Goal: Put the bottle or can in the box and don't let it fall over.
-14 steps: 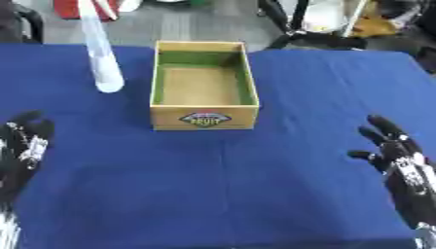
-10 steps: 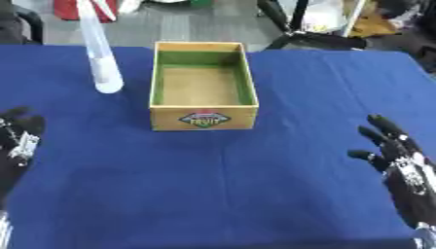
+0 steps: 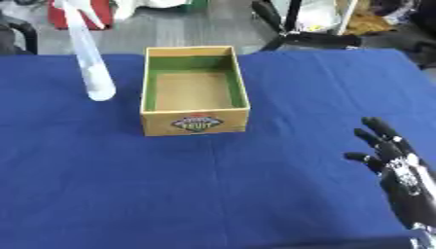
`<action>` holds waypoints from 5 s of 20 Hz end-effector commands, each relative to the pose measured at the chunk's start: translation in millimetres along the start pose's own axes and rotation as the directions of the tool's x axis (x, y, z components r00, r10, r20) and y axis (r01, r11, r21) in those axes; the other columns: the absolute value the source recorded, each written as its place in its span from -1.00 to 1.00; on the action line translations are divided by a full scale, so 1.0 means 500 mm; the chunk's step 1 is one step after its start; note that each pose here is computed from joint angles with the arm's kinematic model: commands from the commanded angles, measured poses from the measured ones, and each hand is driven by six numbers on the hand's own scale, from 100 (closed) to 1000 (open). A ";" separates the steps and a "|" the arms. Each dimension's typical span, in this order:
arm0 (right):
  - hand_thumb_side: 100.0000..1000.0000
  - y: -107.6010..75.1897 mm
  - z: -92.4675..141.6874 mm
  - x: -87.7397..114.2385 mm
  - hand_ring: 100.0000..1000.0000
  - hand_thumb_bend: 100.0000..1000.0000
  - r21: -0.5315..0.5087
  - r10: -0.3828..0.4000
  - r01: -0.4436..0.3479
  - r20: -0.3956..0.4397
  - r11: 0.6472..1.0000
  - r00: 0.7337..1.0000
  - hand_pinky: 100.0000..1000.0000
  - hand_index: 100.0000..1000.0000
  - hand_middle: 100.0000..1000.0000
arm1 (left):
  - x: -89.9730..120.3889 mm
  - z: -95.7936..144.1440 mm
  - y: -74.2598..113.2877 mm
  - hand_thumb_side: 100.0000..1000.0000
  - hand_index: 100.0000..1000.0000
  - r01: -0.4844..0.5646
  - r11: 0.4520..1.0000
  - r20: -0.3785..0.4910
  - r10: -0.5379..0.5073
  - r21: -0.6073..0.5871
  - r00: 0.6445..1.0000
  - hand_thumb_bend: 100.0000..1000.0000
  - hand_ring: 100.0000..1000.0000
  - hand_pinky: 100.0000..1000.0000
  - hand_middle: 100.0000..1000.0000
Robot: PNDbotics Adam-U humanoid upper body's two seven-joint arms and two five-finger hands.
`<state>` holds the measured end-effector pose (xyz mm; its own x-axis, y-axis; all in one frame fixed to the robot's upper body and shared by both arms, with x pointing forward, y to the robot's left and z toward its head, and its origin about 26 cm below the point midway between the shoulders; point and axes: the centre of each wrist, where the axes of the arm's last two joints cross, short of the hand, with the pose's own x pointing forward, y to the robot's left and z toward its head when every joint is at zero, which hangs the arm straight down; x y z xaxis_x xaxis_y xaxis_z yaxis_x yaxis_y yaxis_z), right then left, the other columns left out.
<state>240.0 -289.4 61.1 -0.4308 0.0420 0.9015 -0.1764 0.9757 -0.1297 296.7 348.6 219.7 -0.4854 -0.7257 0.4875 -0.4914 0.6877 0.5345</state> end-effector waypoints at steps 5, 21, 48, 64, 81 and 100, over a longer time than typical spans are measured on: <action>0.36 -0.006 -0.002 0.006 1.00 -1.00 0.040 0.021 -0.021 -0.002 0.999 1.000 0.43 0.95 1.00 | 0.073 -0.121 0.110 0.17 0.60 0.189 0.965 0.210 -0.225 0.179 0.951 -0.16 0.32 0.29 0.14; 0.36 0.001 -0.025 0.013 1.00 -1.00 0.107 0.005 -0.008 0.024 0.994 1.000 0.43 0.95 1.00 | 0.059 -0.309 0.121 0.37 0.66 0.459 0.888 -0.027 -0.459 -0.025 0.888 -0.20 0.35 0.35 0.17; 0.36 0.007 -0.031 0.013 1.00 -1.00 0.116 -0.008 0.004 0.033 0.993 0.999 0.42 0.95 1.00 | -0.219 -0.315 0.052 0.30 0.71 0.417 0.677 -0.294 -0.678 -0.606 0.673 -0.16 0.37 0.37 0.21; 0.37 0.010 -0.032 0.013 1.00 -1.00 0.119 -0.014 0.010 0.033 0.993 0.999 0.42 0.95 1.00 | -0.186 -0.334 0.026 0.22 0.70 0.505 0.657 -0.033 -0.627 -0.560 0.779 -0.19 0.40 0.40 0.22; 0.37 0.011 -0.032 0.012 1.00 -1.00 0.117 -0.017 0.014 0.030 0.993 0.999 0.42 0.95 1.00 | -0.170 -0.334 -0.002 -0.63 0.08 0.515 0.476 0.089 -0.667 -0.713 0.740 -1.00 -0.33 -0.21 -0.60; 0.37 0.006 -0.025 0.009 1.00 -1.00 0.111 -0.006 0.004 0.016 0.994 1.000 0.42 0.95 1.00 | -0.120 -0.359 0.058 -0.46 -0.55 0.623 0.665 0.113 -0.641 -0.411 0.759 -1.00 -1.00 -1.00 -1.00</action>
<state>248.2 -281.7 65.4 -0.4310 0.0241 0.9021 -0.2768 0.9479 -0.1575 452.4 398.6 298.0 -0.1482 -0.9886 -0.0258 -0.2513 0.0124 0.9678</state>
